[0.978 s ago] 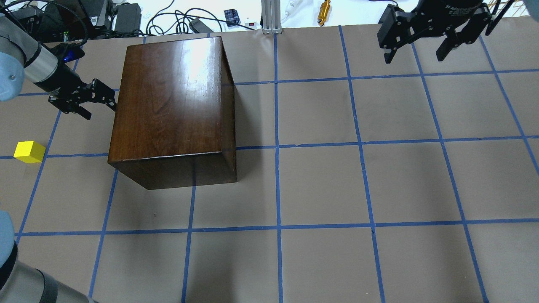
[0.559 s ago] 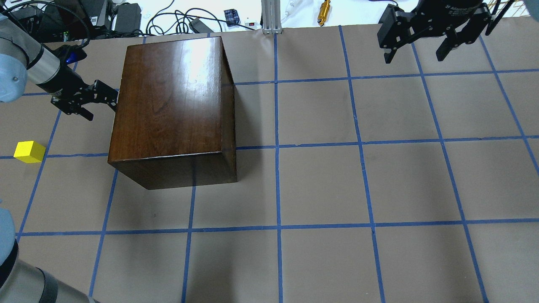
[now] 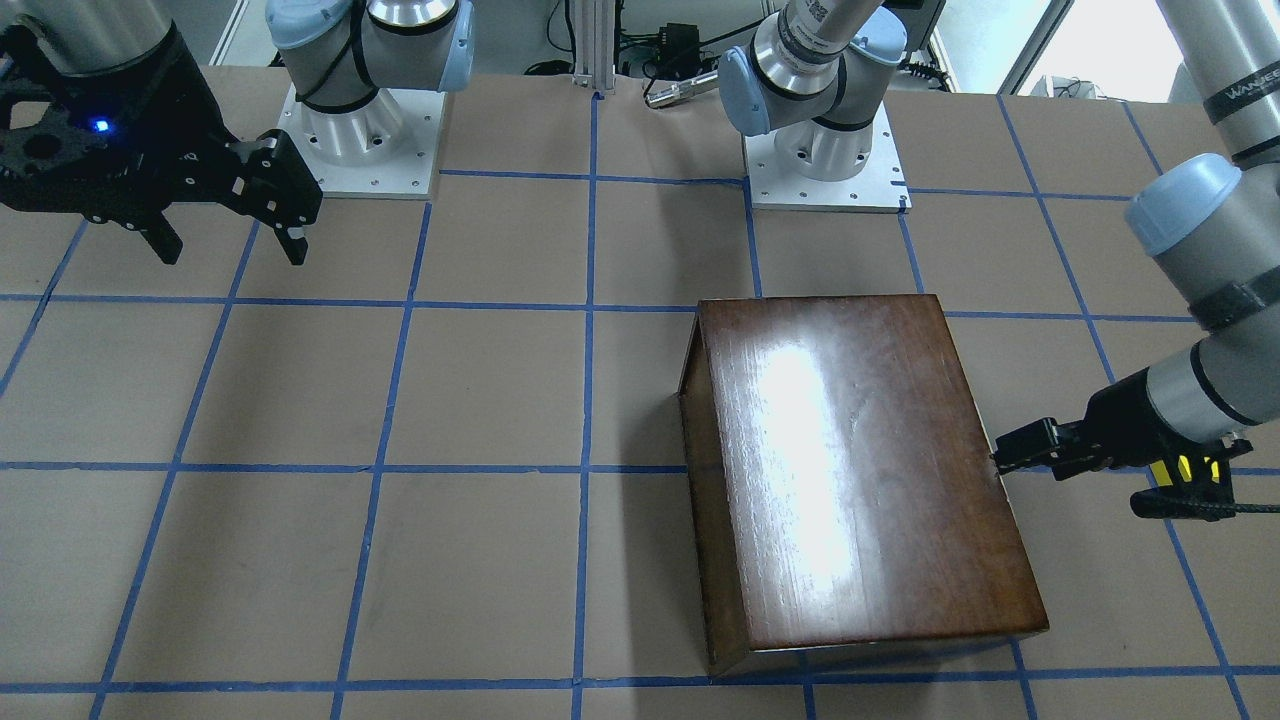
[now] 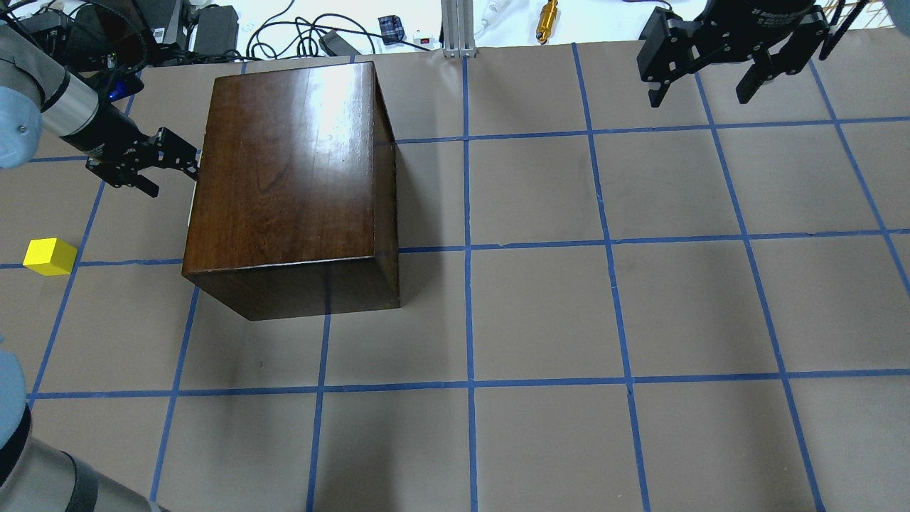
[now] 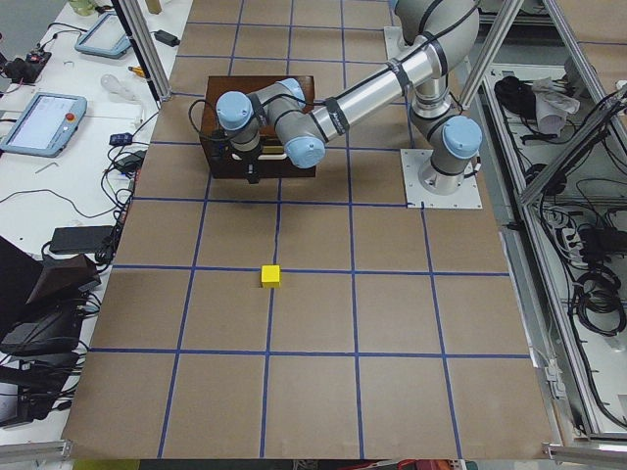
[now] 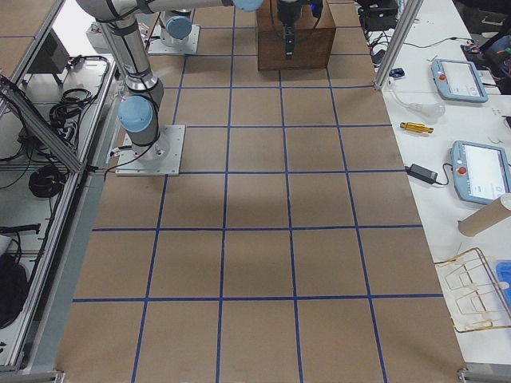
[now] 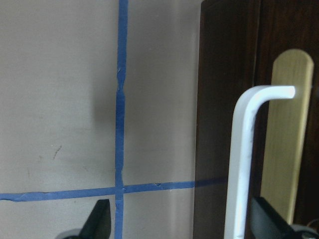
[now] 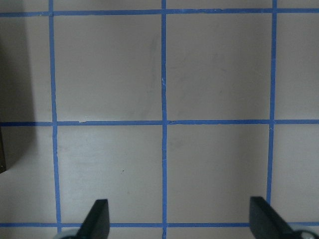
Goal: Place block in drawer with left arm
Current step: 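Hook the left gripper onto the white drawer handle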
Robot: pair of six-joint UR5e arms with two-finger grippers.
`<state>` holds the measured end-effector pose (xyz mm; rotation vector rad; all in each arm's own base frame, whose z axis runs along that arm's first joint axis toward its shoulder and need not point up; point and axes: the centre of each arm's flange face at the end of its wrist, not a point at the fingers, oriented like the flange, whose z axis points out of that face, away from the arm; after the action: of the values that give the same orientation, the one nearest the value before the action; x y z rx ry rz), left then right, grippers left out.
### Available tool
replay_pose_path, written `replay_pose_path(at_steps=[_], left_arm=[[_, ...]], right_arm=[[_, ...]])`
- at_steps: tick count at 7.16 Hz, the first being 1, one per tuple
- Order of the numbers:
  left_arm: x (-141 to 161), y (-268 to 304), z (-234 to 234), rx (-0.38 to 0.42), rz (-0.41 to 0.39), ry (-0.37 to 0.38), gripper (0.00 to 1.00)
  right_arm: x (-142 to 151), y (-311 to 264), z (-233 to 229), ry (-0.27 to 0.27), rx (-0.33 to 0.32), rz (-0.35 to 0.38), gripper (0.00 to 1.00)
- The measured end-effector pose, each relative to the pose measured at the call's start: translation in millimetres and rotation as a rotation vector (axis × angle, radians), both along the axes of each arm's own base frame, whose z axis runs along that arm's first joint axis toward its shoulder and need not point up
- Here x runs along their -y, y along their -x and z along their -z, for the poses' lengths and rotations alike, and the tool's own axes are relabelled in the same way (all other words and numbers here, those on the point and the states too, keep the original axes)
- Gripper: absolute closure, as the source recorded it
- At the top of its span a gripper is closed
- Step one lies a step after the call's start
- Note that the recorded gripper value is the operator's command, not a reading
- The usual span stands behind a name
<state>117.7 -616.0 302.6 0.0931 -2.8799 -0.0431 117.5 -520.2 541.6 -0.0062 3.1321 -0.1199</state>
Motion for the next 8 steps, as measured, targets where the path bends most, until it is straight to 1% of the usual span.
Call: replay_pose_path(at_steps=[4,8], left_arm=[[0.6,-0.1,13.9,-0.011,0.014,-0.016,0.0],[3.6,-1.5,22.8,-0.011,0.03,-0.011,0.0]], right_arm=[[-0.4,-0.5,-0.4,0.001,0.001,-0.001,0.0],[-0.1,-0.3,0.0,0.0,0.0,-0.001,0.0]])
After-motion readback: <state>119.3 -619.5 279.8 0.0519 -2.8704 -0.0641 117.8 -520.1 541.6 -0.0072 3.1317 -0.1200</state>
